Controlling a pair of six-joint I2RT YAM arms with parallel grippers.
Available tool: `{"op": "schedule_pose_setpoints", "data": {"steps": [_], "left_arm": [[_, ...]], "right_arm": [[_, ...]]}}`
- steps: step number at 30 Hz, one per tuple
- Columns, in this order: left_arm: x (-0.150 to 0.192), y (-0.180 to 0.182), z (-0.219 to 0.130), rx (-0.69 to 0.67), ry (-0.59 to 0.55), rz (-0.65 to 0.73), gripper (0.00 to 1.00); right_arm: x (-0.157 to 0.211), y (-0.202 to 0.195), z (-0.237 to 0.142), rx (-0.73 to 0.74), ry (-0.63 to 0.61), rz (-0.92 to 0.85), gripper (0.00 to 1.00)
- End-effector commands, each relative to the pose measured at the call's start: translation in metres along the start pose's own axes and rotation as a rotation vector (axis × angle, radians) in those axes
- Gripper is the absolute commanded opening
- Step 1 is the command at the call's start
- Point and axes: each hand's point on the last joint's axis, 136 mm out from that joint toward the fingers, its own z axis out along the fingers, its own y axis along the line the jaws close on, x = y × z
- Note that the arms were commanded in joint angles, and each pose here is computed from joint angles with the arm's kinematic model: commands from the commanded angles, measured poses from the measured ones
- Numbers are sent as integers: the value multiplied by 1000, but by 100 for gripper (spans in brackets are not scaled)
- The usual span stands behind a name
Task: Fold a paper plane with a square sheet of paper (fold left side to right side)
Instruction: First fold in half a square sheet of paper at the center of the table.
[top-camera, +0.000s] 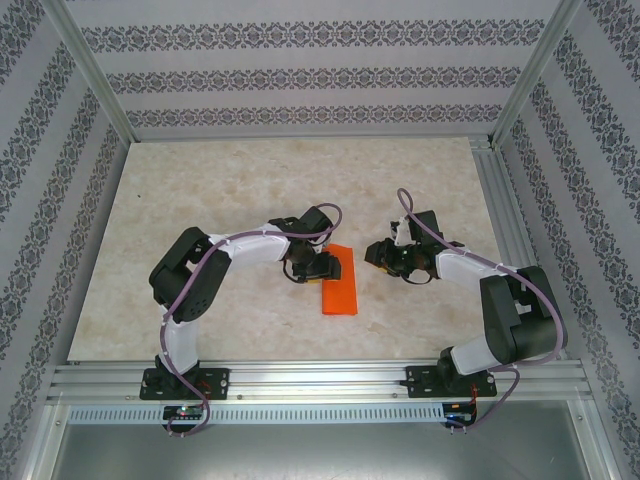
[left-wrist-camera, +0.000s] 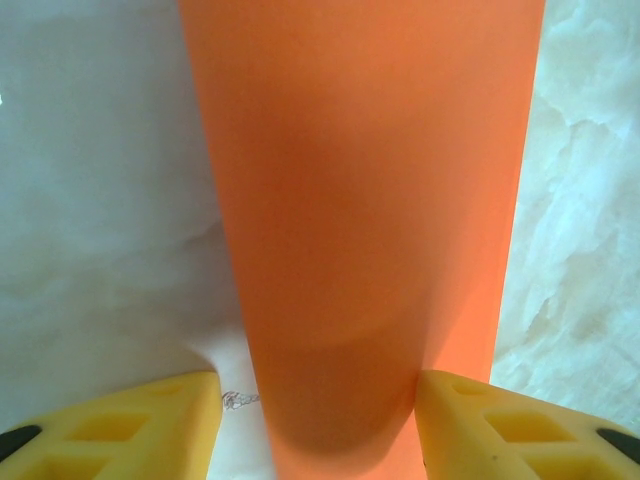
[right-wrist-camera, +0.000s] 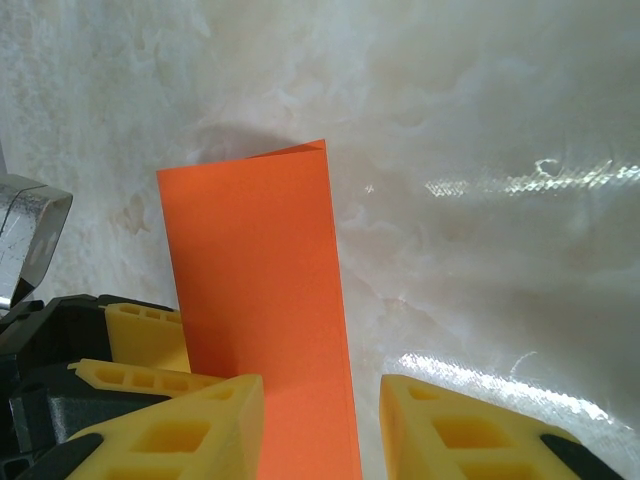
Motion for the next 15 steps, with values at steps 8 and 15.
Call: {"op": "schedule_pose_setpoints", "data": {"steps": [8, 15], "left_arm": [[-3, -5, 20, -4, 7, 22, 56], [-2, -4, 23, -7, 11, 23, 56]], "right_arm": [[7, 4, 4, -11, 19, -21, 37], [13, 5, 9, -9, 37, -26, 36]]}}
